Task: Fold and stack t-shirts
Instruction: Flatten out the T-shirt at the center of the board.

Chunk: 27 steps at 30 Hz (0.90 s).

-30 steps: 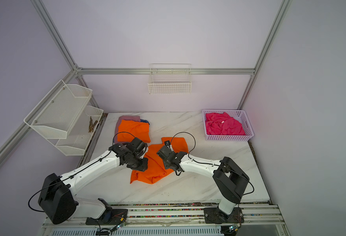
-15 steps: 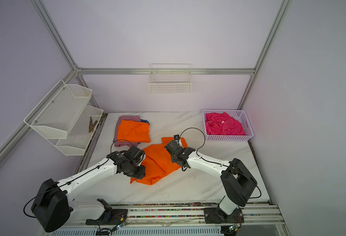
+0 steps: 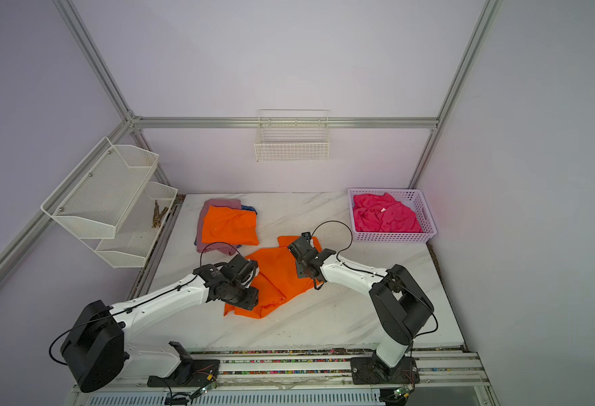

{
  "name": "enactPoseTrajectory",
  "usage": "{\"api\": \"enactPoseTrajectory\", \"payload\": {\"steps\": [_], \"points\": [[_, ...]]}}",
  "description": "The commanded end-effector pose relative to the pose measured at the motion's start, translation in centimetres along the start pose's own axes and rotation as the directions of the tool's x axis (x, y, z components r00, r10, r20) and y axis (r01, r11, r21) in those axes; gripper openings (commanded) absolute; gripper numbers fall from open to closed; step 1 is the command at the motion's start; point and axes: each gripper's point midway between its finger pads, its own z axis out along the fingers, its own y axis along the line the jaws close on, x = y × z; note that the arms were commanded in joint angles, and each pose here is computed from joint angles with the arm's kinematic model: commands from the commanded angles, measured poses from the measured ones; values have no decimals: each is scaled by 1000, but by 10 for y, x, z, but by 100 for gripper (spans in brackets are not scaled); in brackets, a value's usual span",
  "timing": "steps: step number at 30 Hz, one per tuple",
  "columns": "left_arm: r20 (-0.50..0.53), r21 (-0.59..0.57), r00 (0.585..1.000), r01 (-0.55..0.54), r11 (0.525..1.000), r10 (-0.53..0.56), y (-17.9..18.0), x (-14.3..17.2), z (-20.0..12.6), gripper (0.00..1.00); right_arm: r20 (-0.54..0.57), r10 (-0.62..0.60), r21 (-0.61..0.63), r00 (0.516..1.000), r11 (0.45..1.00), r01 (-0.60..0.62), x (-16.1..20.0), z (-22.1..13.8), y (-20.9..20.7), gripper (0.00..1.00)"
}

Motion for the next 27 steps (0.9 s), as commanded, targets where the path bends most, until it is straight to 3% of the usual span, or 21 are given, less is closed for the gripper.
{"api": "enactPoseTrajectory", "payload": {"steps": [1,4,13,15,20,27], "points": [[40,9,999,-27,1000,26,-8,-19,0,53,1,-6,-61,1000,998,6,-3,-6,11,55],[-17,-10,999,-42,999,42,-8,-18,18,47,-43,-19,-73,999,997,15,10,-2,13,54],[-89,-2,995,-55,998,55,-12,-17,44,13,-89,-28,-88,996,996,21,27,7,15,50],[-89,6,995,-49,999,50,-14,-17,43,0,-103,-33,-91,994,996,24,30,10,16,50],[-54,53,998,-42,998,45,-28,-20,28,0,-127,-47,-75,991,996,38,38,19,15,51],[-60,276,989,-110,955,132,-98,-1,-5,0,-86,-53,-17,995,999,51,24,21,9,52]]}}
